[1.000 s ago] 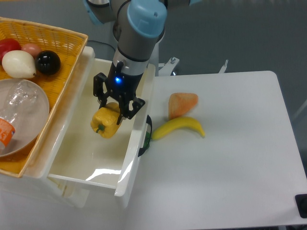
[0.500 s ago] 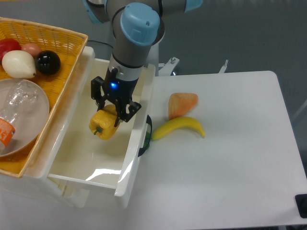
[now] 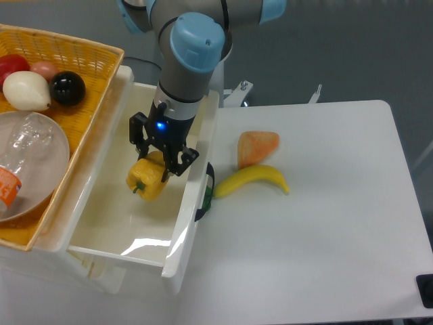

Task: Place the yellow pepper in the upper white drawer
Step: 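Lower the yellow pepper into the drawer and open the gripper, then raise the open gripper up out of the drawer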

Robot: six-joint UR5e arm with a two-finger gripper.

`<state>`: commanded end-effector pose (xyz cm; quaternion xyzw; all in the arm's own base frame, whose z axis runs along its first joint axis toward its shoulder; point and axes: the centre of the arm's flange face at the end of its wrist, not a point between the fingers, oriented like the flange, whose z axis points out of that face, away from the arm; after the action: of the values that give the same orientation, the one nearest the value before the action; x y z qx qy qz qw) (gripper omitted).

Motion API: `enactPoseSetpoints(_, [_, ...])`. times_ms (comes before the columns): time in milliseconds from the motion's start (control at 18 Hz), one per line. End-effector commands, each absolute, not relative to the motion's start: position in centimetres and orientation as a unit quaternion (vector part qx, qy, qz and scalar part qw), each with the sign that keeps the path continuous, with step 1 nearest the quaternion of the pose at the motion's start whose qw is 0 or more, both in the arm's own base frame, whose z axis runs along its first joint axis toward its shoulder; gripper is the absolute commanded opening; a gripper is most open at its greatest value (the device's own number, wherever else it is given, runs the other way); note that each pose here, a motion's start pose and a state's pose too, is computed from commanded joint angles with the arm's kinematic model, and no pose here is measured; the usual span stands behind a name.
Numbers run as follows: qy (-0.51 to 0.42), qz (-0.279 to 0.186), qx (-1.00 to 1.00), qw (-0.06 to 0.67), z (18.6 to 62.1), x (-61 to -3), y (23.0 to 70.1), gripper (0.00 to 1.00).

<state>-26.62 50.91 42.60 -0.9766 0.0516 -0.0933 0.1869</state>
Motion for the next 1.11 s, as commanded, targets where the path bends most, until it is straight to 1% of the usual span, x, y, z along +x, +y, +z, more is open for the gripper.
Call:
enactPoseSetpoints(167, [0.051, -0.094, -0.977, 0.186, 42.5, -26.7, 50.9, 0.62])
enactPoseSetpoints(278, [0.052, -0.091, -0.976, 0.189, 42.6, -26.7, 51.1, 0.67])
enactPoseSetpoints(444, [0.059, -0.089, -0.976, 0.192, 42.4, -26.2, 51.6, 0.71])
enactPoseSetpoints(667, [0.06, -0.088, -0.976, 0.192, 42.1, -26.3, 51.8, 0.75])
enactPoseSetpoints(889, [0.062, -0.085, -0.975, 0.195, 42.5, -26.3, 51.7, 0.75])
enactPoseSetpoints(1111, [0.063, -0.075, -0.974, 0.205, 43.9, -26.6, 51.8, 0.75])
